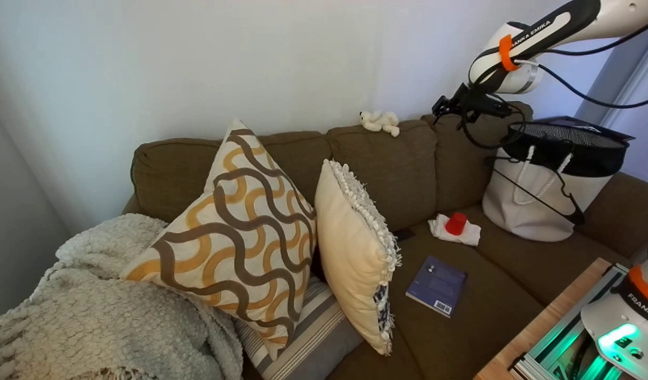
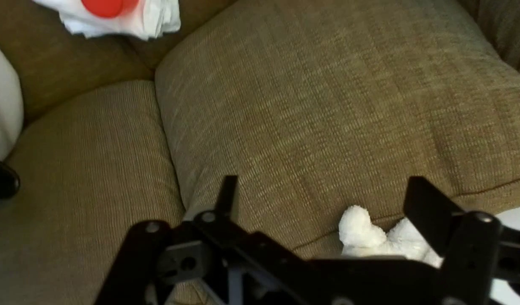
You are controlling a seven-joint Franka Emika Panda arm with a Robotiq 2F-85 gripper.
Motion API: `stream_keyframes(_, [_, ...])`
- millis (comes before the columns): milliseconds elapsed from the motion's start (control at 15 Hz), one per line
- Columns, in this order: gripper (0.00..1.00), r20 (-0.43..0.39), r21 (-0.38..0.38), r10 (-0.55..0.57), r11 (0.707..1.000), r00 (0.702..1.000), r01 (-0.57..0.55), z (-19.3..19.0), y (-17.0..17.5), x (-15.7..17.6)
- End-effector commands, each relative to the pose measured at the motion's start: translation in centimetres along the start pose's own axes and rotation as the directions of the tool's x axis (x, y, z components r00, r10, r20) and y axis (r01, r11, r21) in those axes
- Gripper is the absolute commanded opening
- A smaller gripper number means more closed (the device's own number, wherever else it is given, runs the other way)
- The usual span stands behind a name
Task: Pick up the white teddy bear and put it on the middle bottom cushion of the couch
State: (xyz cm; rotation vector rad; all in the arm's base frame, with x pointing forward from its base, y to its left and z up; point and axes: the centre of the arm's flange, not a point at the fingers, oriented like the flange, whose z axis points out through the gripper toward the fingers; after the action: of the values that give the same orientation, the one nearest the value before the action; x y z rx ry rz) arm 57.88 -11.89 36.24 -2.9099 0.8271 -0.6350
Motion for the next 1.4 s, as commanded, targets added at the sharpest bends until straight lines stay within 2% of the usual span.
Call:
stream_keyframes(0, [1.0,-0.121,-0.056,-0.156,0.987,0.98,0.15,5.5,-1.0,7.3])
stream_keyframes(200, [1.0,-0.236,-0.101,-0.256,0.966,0.937,0.239,10.1,-2.7,10.2])
stream_keyframes(400, [1.0,-0.306,-0.092,-0.259,0.966,0.916,0.242,15.1,-5.0,12.0])
stream_keyframes(467, [1.0,-0.317,-0.096,-0.256,0.967,0.913,0.238,16.2,-5.7,12.3])
stream_keyframes(533, [1.0,-0.303,-0.077,-0.229,0.973,0.925,0.215,17.3,-6.2,12.1])
stream_keyframes(600, [1.0,-0.283,-0.076,-0.257,0.966,0.924,0.245,14.1,-4.7,9.4])
stream_keyframes(867, [1.0,-0.302,-0.069,-0.251,0.968,0.92,0.242,16.6,-5.9,10.1])
stream_keyframes(933, [1.0,-0.33,-0.031,-0.266,0.962,0.906,0.271,16.4,-6.0,9.9])
stream_keyframes(1000, [1.0,-0.359,-0.032,-0.311,0.946,0.88,0.321,16.7,-6.4,10.0])
stream_keyframes(1133, [1.0,-0.377,0.007,-0.339,0.93,0.862,0.369,16.9,-7.6,9.7])
stream_keyframes(1267, [1.0,-0.421,0.003,-0.389,0.903,0.819,0.43,17.2,-8.7,9.2])
stream_keyframes(1333, [1.0,-0.434,-0.034,-0.41,0.897,0.802,0.441,17.5,-8.9,8.9])
